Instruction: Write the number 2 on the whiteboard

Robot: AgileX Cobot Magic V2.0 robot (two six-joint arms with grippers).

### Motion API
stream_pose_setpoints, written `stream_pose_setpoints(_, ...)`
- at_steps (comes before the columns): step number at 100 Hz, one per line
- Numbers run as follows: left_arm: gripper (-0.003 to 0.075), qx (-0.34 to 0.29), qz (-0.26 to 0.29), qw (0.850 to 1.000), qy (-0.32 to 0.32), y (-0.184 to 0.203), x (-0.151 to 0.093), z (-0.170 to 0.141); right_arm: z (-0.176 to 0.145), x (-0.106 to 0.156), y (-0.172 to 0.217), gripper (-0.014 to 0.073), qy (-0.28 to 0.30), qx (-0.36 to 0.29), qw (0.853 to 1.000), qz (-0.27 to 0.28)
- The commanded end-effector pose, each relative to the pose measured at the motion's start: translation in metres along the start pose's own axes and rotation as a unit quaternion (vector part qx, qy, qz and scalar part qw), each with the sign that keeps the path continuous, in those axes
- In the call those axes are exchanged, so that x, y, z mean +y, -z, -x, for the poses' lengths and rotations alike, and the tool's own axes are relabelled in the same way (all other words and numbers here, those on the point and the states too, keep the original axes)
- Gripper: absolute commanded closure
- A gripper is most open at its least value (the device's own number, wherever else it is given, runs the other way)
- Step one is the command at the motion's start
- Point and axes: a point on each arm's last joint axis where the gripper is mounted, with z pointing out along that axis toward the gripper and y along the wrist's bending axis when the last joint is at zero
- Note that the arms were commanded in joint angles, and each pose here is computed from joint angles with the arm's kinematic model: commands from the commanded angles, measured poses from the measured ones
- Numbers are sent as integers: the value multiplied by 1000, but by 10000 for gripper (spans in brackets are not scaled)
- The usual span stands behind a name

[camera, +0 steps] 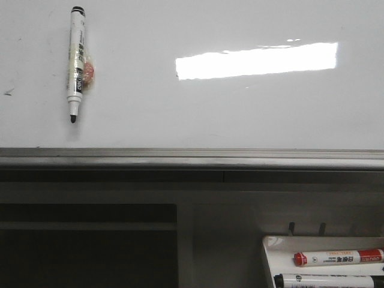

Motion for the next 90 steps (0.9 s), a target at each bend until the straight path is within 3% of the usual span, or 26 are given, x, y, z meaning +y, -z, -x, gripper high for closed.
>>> stream_pose_setpoints(1, 741, -50, -7, 999, 6, 1, -1, 5, -5, -1, -1, 656, 11, -9, 1000, -3)
stream_pose_setpoints(36, 741, -50, -7, 999, 6, 1, -1, 5, -5, -1, -1, 656, 11, -9, 1000, -3)
stream_pose_setpoints(45, 741, -51, 7, 998, -42, 1, 1, 6, -5, -1, -1, 656, 11, -9, 1000, -3)
stream_pose_setpoints(65, 741, -53, 12, 997, -60, 1, 2, 6, -3, -1, -1, 656, 19, -15, 1000, -5)
stream_pose_setpoints(77, 741, -85, 17, 992, -93, 2, 2, 12, 12, 1, 1, 655, 32, -102, 994, 3)
stream_pose_setpoints(90, 741, -94, 19, 990, -106, 3, 2, 14, 36, 5, 9, 656, 32, -237, 971, 20)
